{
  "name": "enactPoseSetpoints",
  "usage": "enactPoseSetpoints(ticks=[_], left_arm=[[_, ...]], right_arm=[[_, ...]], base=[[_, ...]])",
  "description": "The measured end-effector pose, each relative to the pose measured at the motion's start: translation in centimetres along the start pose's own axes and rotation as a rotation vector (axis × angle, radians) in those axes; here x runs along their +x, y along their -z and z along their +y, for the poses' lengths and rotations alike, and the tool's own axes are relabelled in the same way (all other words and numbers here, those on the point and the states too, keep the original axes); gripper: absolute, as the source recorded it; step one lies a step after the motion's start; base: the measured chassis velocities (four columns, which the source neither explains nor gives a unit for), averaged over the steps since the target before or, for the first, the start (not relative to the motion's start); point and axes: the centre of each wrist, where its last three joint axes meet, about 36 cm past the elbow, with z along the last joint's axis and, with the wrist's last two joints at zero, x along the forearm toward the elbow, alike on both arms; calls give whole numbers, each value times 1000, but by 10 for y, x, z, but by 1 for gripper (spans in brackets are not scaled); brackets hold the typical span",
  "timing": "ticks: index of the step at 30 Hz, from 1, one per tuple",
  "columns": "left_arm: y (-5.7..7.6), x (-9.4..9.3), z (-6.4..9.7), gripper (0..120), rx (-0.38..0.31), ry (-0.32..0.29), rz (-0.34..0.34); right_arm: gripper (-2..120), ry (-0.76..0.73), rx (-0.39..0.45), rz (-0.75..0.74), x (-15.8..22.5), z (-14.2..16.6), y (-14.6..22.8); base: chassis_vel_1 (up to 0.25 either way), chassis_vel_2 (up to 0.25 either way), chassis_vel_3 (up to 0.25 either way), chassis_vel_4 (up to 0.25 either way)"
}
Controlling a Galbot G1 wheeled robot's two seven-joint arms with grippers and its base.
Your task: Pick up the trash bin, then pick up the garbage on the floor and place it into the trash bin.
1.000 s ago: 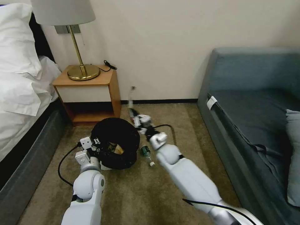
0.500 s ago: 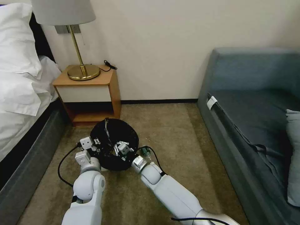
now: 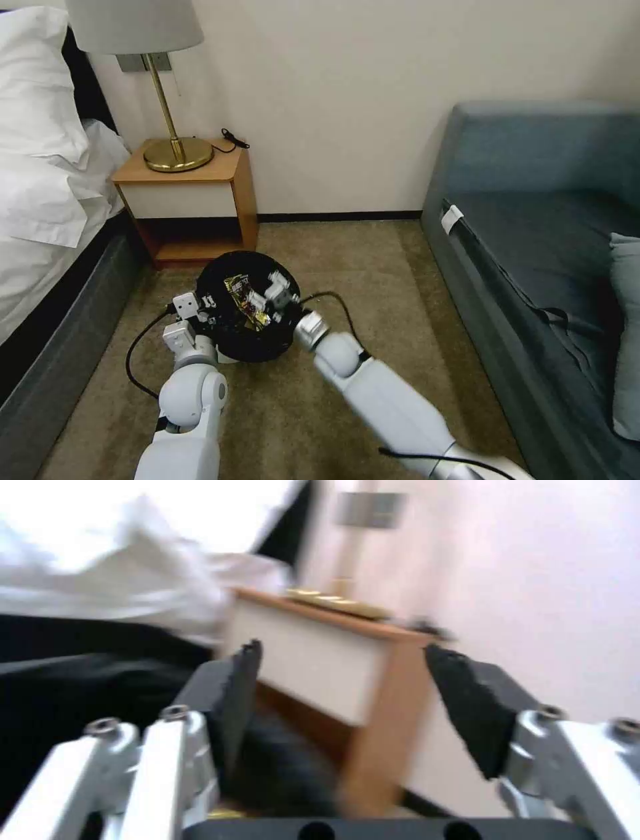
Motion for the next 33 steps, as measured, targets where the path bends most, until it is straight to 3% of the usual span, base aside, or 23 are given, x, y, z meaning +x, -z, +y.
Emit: enactPoseSetpoints(ticks=[2, 7, 9, 10, 12, 15, 22, 27, 33], left_arm=[[2, -2, 3, 5, 4, 5, -4], [7, -6, 8, 5, 13, 11, -17], [12, -9, 11, 5, 18, 15, -28], [12, -9, 11, 5, 18, 15, -28], [15, -8, 11, 5, 18, 14, -35], [17, -7, 11, 5, 17, 10, -41], [21, 0, 13, 5, 4, 19, -58], [19, 1, 15, 5, 2, 31, -54], [21, 8, 10, 5, 5, 29, -62]], right_arm=[[79, -135, 31, 83, 4, -32, 2], [92, -260, 33, 230, 16, -50, -18], [99, -329, -47, 383, 28, -49, -45], [99, -329, -47, 383, 28, -49, -45], [100, -338, -163, 501, 34, -37, -68], [100, -328, -241, 577, 29, -23, -85], [100, -290, -311, 729, 6, 12, -120], [100, -247, -296, 787, 11, 21, -134], [100, -227, -241, 827, 32, 6, -158]], base=[[0, 0, 0, 0], [0, 0, 0, 0], [0, 0, 0, 0], [0, 0, 0, 0], [0, 0, 0, 0], [0, 0, 0, 0], [0, 0, 0, 0], [0, 0, 0, 0], [0, 0, 0, 0]])
